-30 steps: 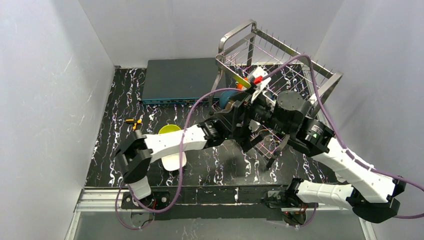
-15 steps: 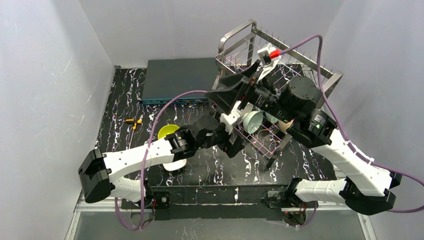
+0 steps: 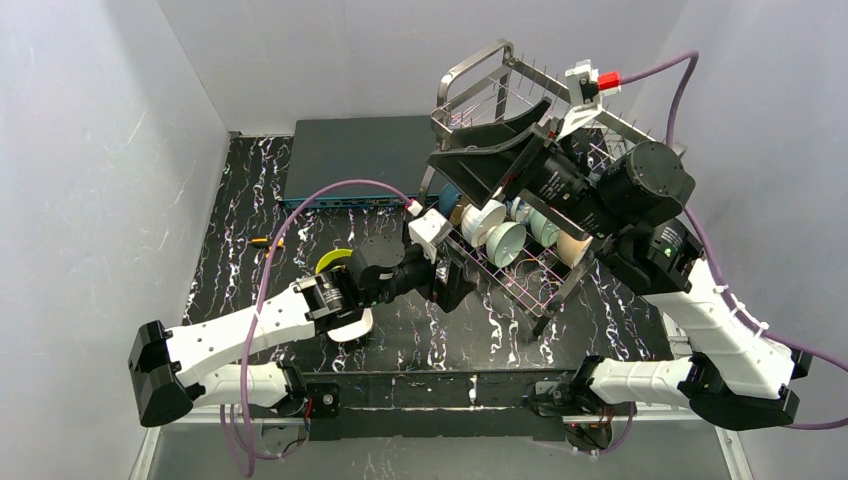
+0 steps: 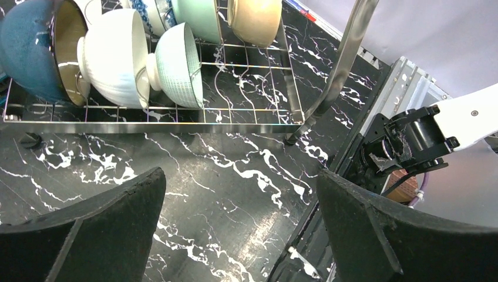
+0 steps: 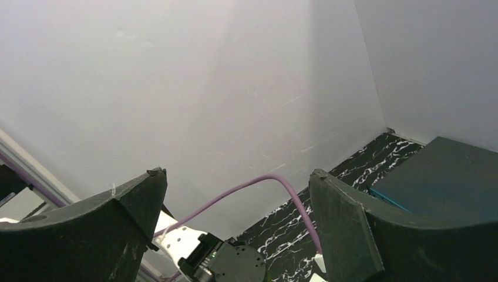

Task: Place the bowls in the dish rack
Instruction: Place the bowl in the dish rack, then pick up the bowl from the center of the board.

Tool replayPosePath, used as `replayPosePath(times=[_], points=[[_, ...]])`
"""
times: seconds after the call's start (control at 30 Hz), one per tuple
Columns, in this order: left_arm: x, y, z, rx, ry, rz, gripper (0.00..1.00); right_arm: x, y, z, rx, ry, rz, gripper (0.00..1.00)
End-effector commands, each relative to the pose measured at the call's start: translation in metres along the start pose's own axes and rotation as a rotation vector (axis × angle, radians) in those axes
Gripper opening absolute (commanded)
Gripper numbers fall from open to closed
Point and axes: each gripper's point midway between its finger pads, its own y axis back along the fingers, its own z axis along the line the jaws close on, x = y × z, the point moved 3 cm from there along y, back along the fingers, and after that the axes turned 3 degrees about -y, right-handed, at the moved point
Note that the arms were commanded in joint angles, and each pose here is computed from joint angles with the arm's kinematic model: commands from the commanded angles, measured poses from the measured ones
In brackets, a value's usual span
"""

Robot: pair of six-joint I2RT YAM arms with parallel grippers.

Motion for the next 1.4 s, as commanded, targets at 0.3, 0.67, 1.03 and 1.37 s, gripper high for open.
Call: replayPosePath(times=[0.3,0.67,1.03,1.37], points=[[0.009,0.011,0.006,-0.049,0.066,0.008,0.98,-0.024,0.006,0.021,-0.072,-0.010,-0.060,0.99],[0.025,0.026,0.020,-0.151,0.107,0.084,0.98,-0.023,0.005,0.021,-0.079,0.005,-0.053,0.99],[0.053,0.036,0.059,-0.252,0.318,0.185,0.98,0.025,-0.003,-0.016,0.028,0.075,0.099,0.99],[0.090,0.083,0.119,-0.501,0.592,0.208,0.98,0.109,-0.018,-0.059,0.083,0.049,0.348,0.99]])
